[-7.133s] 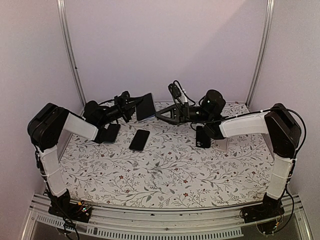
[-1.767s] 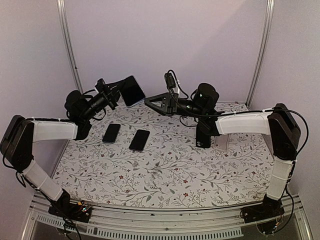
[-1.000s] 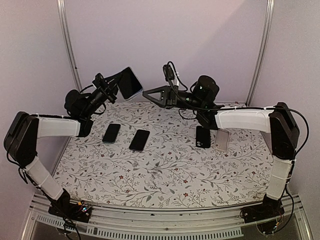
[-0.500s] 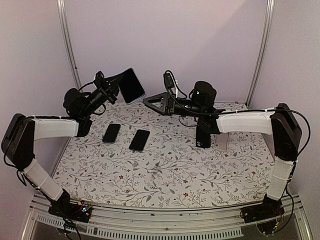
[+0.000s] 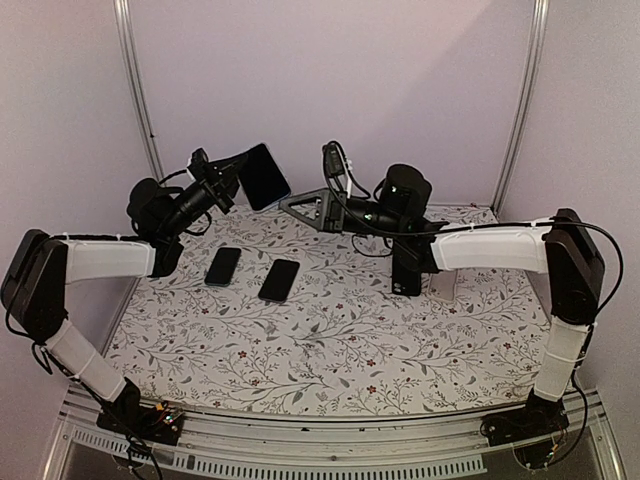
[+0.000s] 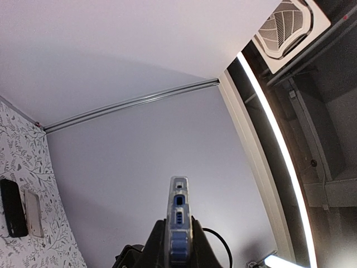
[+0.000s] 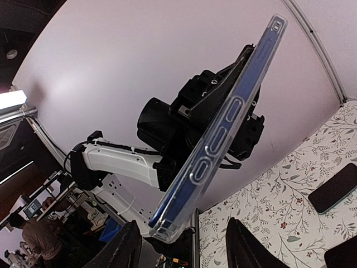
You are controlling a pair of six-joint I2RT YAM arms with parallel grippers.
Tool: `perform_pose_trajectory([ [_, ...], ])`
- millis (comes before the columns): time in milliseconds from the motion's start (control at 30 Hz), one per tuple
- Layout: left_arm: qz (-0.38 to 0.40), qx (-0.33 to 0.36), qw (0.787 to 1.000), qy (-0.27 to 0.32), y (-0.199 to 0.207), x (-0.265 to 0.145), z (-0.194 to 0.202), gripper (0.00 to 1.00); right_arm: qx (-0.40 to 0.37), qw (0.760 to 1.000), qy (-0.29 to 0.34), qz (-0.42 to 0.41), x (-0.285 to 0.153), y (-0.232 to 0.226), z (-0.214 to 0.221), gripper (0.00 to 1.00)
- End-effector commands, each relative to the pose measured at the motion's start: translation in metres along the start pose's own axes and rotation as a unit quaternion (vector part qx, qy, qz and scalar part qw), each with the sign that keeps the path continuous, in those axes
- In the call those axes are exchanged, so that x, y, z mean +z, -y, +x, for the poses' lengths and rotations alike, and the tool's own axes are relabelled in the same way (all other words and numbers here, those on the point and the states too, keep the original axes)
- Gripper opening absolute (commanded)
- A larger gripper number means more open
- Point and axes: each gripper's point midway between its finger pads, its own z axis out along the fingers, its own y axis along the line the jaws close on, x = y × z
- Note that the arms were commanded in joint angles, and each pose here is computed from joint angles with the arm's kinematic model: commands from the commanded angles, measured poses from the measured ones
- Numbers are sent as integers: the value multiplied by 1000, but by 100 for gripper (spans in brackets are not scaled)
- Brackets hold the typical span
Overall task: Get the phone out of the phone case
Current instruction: Remove the bottom right corner of the phone case from the phone.
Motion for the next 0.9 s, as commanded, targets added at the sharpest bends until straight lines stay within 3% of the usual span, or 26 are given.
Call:
perform_pose_trajectory([
  [0,28,14,999,-8,20,3,4,0,-33,999,24,-29,7,-24,-26,48],
  [433,28,10,999,-38,15,1,15,0,7,999,-8,-47,16,-12,-14,6],
  [533,22,15,998,-63,10,-2,24,9,20,999,-19,-45,9,-7,-9,0],
  [733,13,39,992,-118,-2,-7,41,37,46,996,-47,-53,-6,-9,1,0],
  [867,13,43,988,-145,-10,-8,48,43,62,993,-73,-69,-9,-13,9,0],
])
